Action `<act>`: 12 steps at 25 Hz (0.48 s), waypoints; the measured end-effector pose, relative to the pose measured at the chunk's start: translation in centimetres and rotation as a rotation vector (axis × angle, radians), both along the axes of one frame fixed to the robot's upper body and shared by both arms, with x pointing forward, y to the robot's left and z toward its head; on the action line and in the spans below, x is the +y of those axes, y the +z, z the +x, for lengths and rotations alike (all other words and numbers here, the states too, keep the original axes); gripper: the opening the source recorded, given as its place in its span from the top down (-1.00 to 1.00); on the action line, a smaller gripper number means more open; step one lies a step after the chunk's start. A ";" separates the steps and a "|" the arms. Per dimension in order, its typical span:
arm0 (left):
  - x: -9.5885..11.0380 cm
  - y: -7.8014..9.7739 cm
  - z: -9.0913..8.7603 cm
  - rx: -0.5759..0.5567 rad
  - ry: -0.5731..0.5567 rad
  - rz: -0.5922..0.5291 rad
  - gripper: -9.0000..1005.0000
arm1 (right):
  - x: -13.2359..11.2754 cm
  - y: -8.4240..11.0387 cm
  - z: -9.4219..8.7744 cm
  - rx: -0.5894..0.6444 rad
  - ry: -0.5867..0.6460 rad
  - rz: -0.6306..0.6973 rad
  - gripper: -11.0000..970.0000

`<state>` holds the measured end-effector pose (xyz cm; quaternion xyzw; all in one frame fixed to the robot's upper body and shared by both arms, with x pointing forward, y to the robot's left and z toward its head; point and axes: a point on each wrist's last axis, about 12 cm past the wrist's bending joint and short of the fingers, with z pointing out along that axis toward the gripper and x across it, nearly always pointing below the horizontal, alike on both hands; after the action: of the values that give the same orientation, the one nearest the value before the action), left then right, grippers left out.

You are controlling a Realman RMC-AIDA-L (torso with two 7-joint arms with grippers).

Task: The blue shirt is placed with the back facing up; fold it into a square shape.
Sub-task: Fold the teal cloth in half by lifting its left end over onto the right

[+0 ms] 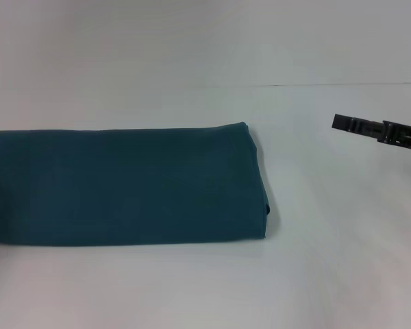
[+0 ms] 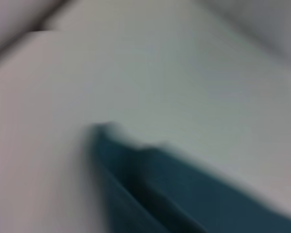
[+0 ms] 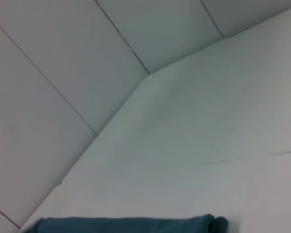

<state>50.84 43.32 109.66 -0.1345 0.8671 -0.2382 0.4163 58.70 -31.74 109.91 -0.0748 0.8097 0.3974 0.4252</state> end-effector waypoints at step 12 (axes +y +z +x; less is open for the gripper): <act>-21.4 2.5 8.6 -0.228 -0.618 -0.387 0.89 | -1.8 0.1 -1.3 -0.025 0.030 -0.035 -0.61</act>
<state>59.47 21.92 112.18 0.0845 0.7538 -0.5253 0.3857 57.45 -33.56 109.98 -0.0993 0.8100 0.3887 0.4278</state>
